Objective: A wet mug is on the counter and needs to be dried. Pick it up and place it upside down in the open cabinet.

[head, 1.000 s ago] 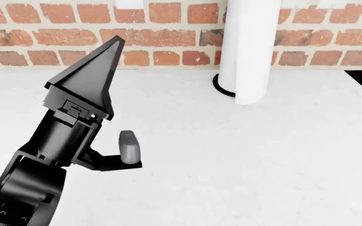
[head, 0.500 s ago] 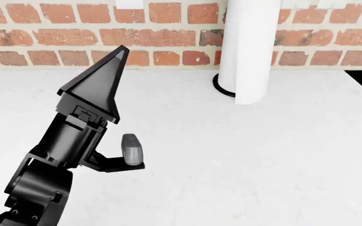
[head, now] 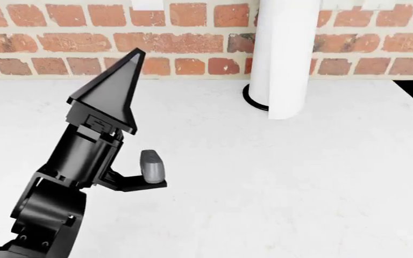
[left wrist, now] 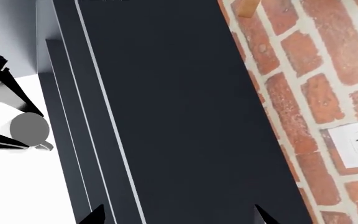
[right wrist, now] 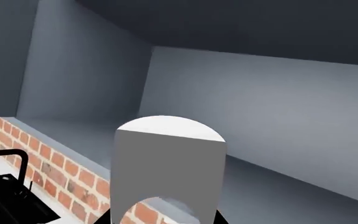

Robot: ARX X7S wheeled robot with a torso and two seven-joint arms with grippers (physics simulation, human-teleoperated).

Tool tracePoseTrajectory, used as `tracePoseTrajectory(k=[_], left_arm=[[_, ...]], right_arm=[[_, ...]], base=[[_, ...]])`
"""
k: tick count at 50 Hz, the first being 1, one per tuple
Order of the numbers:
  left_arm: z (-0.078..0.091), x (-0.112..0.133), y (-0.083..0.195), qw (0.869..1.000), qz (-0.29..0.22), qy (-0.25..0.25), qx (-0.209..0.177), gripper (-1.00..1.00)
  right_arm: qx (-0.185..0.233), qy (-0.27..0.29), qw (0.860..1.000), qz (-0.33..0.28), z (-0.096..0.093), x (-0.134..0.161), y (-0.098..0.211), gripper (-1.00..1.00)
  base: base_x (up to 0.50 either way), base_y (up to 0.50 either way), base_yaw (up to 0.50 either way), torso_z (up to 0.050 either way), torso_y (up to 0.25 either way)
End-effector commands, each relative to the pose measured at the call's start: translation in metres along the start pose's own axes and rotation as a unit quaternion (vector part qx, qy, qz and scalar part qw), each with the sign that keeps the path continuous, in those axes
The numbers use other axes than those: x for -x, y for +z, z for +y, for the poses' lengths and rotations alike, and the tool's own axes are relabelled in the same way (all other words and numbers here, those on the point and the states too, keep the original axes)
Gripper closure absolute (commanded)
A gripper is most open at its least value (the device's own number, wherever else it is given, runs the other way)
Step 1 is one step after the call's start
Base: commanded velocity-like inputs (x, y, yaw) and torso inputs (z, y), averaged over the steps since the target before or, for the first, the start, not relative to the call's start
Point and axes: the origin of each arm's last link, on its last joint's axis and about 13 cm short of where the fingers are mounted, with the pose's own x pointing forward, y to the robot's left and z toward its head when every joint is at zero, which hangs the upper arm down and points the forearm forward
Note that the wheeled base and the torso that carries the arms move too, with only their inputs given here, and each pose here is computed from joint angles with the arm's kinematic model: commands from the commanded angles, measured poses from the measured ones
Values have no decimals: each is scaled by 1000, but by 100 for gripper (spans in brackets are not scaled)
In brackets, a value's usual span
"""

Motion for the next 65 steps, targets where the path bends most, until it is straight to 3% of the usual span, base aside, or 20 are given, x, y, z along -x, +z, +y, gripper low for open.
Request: tracePoseTrajectory(k=[1, 12, 23, 33, 46, 65], left_arm=[[-5, 1, 3, 1000, 0, 0, -1, -100], [-9, 4, 4, 1000, 11, -6, 11, -100], [-9, 3, 6, 1000, 12, -4, 15, -100], [-2, 4, 5, 1000, 3, 29, 7, -100], [-3, 5, 6, 999, 1, 32, 15, -100], [-8, 11, 8, 999, 11, 27, 26, -100]], right_arm=[[11, -37, 999, -8, -3, -17, 8, 100], [11, -56, 998, -38, -4, -33, 10, 100], [7, -93, 995, -30, -7, -52, 11, 100], [5, -127, 992, -28, -13, -72, 12, 100], [-17, -195, 980, 22, -27, -96, 0, 100], [-1, -212, 976, 49, -38, -122, -24, 100]], base=[[0, 0, 0, 0, 0], [0, 0, 0, 1, 0], [0, 0, 0, 0, 1], [0, 0, 0, 0, 0], [0, 0, 0, 0, 0], [0, 0, 0, 0, 1]])
